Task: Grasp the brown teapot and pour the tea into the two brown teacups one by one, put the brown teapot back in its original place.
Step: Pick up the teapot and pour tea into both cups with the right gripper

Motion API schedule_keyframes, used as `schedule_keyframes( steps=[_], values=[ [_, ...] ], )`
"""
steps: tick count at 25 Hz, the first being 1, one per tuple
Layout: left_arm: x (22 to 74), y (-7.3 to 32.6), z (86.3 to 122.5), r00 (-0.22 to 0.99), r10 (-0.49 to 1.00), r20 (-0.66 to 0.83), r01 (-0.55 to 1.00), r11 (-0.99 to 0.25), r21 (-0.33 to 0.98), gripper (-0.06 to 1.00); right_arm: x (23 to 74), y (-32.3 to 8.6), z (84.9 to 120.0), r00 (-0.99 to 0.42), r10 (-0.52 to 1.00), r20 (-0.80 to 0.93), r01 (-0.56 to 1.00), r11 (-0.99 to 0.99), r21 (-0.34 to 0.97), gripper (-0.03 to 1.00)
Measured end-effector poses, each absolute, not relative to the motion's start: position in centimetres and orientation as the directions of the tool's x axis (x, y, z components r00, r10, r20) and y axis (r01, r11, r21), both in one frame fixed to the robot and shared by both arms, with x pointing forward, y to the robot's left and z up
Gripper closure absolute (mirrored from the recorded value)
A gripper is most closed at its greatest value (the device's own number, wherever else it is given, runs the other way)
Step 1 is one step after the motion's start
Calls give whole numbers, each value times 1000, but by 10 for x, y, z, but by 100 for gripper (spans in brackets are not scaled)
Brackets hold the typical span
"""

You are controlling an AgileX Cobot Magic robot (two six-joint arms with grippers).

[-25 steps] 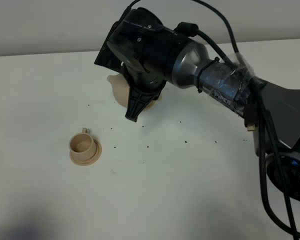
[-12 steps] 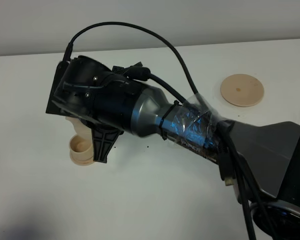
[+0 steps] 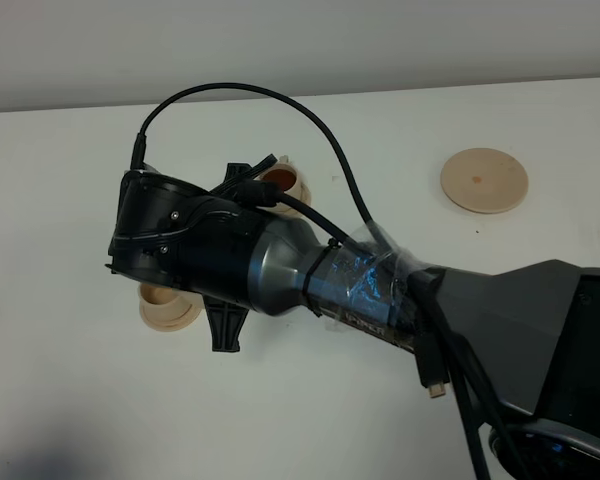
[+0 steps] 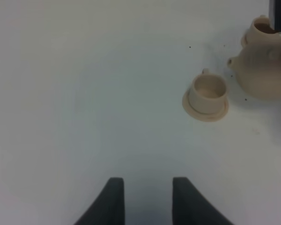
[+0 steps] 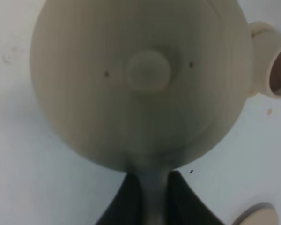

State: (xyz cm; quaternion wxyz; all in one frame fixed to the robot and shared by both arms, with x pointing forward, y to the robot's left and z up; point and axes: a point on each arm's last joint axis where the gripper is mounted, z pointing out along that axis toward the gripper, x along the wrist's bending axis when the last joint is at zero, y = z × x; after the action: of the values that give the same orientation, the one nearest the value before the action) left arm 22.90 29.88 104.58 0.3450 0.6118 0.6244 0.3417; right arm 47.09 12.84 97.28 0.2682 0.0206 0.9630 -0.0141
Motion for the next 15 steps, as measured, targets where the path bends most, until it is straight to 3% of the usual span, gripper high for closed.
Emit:
schedule_keyframes(
  steps=[15],
  values=[
    [229,299,1046,-13,1000,-13,528,18,849,65,465,141,946,-782,-84,-618,-15,993,-116,84]
  ],
)
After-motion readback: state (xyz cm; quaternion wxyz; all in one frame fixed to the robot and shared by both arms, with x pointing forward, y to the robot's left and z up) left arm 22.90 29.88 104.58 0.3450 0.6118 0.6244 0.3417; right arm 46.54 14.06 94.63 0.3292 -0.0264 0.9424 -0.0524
